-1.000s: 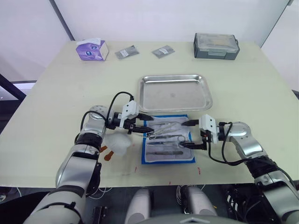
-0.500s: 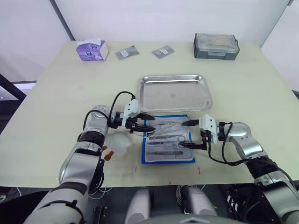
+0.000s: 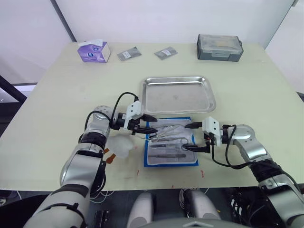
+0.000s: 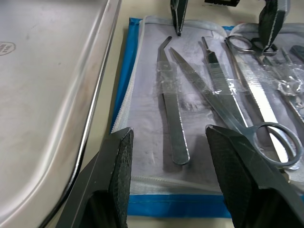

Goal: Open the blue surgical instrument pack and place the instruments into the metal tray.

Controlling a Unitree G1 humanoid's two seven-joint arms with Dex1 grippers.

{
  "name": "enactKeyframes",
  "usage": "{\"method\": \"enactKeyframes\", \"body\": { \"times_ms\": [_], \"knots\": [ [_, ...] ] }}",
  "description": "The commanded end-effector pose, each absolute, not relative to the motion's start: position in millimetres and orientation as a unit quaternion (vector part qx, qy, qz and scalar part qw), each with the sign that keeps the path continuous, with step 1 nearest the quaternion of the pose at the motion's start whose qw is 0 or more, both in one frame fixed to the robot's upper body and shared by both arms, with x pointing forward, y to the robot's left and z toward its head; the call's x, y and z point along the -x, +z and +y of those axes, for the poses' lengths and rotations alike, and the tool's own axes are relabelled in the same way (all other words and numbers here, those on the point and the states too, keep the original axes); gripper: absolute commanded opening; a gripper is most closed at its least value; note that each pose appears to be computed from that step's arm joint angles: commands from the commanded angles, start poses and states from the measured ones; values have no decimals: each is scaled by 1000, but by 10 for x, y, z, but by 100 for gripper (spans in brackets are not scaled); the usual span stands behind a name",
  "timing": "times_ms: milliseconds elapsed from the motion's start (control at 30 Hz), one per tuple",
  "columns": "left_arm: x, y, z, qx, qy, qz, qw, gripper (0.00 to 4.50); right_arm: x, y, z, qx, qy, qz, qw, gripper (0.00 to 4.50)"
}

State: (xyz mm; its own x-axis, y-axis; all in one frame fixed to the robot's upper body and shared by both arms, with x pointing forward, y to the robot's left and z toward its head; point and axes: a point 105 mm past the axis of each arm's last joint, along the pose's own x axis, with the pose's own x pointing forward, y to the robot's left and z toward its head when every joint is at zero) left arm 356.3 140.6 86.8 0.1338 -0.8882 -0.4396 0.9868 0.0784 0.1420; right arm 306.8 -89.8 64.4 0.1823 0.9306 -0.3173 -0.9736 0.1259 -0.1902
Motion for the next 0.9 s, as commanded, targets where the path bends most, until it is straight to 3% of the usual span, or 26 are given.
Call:
{"method": "enactKeyframes", "body": {
  "times_ms": [33,400,500,667,900],
  "knots": [
    [-3517,677,1483,-216,-641,174,716,257,-2962,266,-965,190,631,135,740,450],
    [-3543,685,1466,-231,-637,168,716,257,-2962,270,-956,189,631,134,740,450],
    [-3503,658,1464,-236,-648,175,703,182,-2962,269,-955,189,631,133,740,450],
    [-3487,643,1448,-233,-652,177,699,8,-2962,270,-951,188,631,133,741,450],
    [-3487,631,1441,-233,-653,183,697,8,-2964,274,-942,187,631,131,741,450]
  ]
}}
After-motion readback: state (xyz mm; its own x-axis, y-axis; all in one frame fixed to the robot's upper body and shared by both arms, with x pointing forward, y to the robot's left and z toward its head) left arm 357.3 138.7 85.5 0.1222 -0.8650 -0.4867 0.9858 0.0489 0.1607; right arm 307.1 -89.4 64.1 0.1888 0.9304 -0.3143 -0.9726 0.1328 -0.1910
